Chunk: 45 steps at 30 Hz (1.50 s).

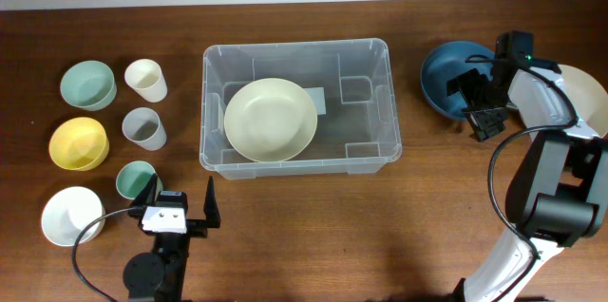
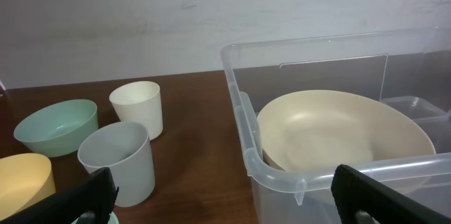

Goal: Pack container
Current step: 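Move the right gripper to the dark teal bowl rim, then close the right gripper on the teal bowl rim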

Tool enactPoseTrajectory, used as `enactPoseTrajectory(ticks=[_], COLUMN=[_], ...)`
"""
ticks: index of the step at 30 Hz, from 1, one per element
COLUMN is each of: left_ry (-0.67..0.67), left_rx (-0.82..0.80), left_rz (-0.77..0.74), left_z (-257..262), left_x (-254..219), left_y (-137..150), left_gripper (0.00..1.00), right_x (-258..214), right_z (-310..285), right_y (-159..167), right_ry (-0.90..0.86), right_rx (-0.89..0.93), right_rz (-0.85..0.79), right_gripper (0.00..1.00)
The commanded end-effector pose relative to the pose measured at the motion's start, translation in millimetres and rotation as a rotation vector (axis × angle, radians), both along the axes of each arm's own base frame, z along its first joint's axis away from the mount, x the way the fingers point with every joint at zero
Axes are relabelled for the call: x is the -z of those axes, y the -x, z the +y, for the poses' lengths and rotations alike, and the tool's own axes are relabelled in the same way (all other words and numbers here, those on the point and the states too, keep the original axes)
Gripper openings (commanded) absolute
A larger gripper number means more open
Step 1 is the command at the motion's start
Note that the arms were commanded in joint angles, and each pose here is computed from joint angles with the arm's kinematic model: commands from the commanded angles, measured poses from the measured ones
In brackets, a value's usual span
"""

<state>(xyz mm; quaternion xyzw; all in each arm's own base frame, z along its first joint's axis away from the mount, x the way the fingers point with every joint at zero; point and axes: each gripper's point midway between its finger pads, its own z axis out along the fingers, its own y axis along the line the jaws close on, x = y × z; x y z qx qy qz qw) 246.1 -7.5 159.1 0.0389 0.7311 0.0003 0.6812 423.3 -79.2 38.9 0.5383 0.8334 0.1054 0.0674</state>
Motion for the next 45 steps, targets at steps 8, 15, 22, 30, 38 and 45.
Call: enactPoseTrajectory(ticks=[8, 15, 22, 30, 38, 45], left_ry=[0.006, 0.006, 0.006, 0.006, 0.006, 0.006], left_rx=[-0.007, -0.007, -0.007, -0.007, -0.007, -0.007], left_rz=[0.000, 0.000, 0.000, 0.000, 0.000, 0.000], left_z=[1.6, 1.6, 1.6, 1.6, 1.6, 1.6], left_x=[0.8, 0.8, 0.8, 0.8, 0.8, 0.8], left_y=[0.3, 0.3, 0.3, 0.3, 0.3, 0.3], left_gripper=[0.99, 0.99, 0.99, 0.99, 0.99, 0.99], right_x=[13.3, 24.5, 25.0, 35.7, 45.0, 44.3], right_z=[-3.2, -3.6, -7.1, -9.3, -8.8, -8.9], right_y=[-8.9, -6.9, -7.6, -5.7, -3.0, -6.2], right_ry=[0.006, 0.004, 0.023, 0.032, 0.024, 0.019], right_rx=[0.064, 0.068, 0.072, 0.083, 0.100, 0.118], right_rz=[-0.010, 0.015, 0.013, 0.035, 0.056, 0.044], right_gripper=[0.99, 0.99, 0.86, 0.55, 0.36, 0.04])
